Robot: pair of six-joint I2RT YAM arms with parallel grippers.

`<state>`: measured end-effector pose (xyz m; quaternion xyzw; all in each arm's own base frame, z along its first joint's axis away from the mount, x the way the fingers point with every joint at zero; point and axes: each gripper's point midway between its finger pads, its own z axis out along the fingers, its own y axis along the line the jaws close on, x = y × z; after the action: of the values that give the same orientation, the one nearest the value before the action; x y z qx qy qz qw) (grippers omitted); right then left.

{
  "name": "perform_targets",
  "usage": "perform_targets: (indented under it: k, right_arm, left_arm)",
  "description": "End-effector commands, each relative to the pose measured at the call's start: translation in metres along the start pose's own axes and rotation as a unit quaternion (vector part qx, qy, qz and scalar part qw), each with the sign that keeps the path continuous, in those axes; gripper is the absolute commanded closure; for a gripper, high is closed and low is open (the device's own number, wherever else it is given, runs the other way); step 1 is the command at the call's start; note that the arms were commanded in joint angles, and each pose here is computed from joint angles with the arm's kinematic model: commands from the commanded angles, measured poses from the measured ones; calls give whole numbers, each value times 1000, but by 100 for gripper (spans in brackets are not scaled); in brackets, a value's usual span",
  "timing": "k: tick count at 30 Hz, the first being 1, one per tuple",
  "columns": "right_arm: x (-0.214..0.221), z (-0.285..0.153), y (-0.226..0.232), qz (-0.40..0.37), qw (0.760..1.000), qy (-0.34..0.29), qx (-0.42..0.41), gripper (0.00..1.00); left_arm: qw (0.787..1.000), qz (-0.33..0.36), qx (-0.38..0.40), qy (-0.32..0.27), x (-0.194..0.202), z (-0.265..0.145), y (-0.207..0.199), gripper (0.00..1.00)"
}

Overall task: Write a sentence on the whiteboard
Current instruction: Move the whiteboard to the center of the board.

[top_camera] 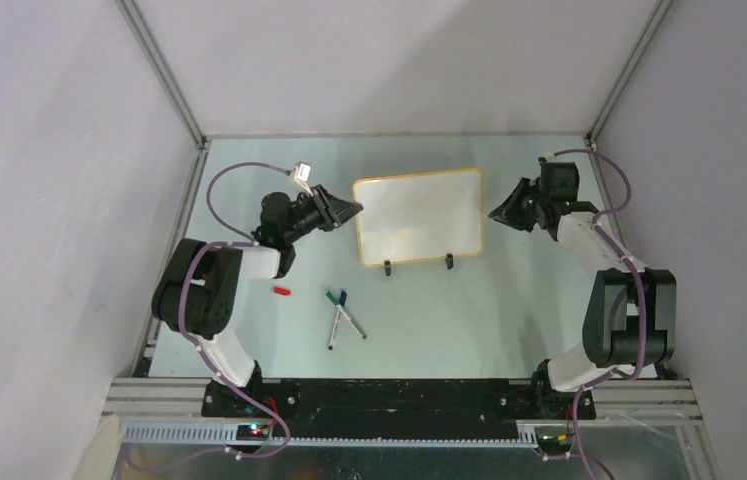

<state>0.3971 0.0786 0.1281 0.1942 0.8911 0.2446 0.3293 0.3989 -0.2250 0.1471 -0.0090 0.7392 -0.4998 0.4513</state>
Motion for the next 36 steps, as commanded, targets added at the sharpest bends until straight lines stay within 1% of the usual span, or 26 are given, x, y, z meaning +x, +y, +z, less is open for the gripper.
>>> perform_targets:
  k: [1,10,15,17,18,19,21,22,24,27,29,32,35,36]
  right_arm:
    - [3,-19,28,-22,999,15,-39,100]
    - [31,-37,22,-28,999,33,-28,100]
    - [35,-55,16,-32,999,20,-10,100]
    - [31,-61,12,-33,999,8,1,100]
    - [28,-65,10,-31,1000,0,5,100]
    - [26,-65,8,-30,999,-5,11,100]
    - [22,-67,6,-28,999,-15,18,100]
    - [19,-69,4,-27,999,-23,23,100]
    - [13,-71,1,-25,998,-38,33,100]
    - [2,-77,-4,-17,996,-68,52,100]
    - [-5,-84,-1,-14,994,-92,52,100]
    - [-13,-97,9,-13,990,-133,37,100]
    - [-14,-111,26,-34,986,-164,24,100]
    - [-16,-113,30,-41,983,-175,23,100]
  left_arm:
    - [999,15,48,9,4,-9,-34,68]
    - [999,23,33,33,24,-27,-46,69]
    - [998,33,22,42,30,-33,-51,68]
    - [998,36,11,41,30,-35,-49,61]
    - [998,41,7,39,29,-36,-48,56]
    - [998,43,-1,36,28,-37,-46,52]
    - [998,53,-12,30,23,-38,-44,38]
    - [998,60,-21,22,18,-38,-42,28]
    - [997,69,-31,15,11,-40,-41,23]
    - [996,79,-44,-6,0,-46,-38,21]
    - [995,88,-50,-26,-9,-55,-35,15]
    - [990,114,-54,-55,-24,-63,-41,9]
    - [987,131,-59,-69,-31,-66,-43,1]
    - [986,134,-57,-75,-34,-65,-44,1]
